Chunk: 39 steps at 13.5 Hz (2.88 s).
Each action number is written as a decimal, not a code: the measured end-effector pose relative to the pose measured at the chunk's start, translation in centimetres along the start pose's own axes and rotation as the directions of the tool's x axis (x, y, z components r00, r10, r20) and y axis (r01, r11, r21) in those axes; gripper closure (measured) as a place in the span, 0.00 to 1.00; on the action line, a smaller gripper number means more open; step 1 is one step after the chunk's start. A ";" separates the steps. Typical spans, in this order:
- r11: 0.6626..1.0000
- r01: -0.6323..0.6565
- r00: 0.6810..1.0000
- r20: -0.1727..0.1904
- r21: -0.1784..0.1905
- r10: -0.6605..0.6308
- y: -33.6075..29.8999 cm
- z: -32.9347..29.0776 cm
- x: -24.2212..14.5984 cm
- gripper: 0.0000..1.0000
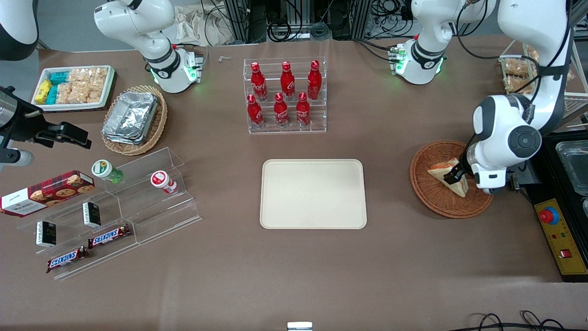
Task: Place sandwich from basket to tray
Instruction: 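Lower the left gripper and close it on the wrapped sandwich, then lift the sandwich and carry it with the left gripper over the cream tray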
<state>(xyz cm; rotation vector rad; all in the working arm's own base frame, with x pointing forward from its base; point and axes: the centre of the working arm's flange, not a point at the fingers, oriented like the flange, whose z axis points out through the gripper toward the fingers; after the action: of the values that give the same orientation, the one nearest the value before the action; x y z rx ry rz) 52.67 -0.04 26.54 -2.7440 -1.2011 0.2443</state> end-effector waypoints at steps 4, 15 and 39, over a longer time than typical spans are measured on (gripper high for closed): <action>1.000 0.012 1.000 0.009 0.019 -0.012 0.1 2.8 0.7 0.00; 1.000 0.022 1.000 -0.003 0.011 -0.022 0.3 3.5 1.6 0.50; 0.673 -0.738 0.672 -0.143 -0.054 0.726 14.1 -10.0 -21.2 0.79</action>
<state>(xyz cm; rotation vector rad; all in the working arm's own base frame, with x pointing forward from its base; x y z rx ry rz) 50.56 -25.78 35.67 -3.1345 0.0025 0.0951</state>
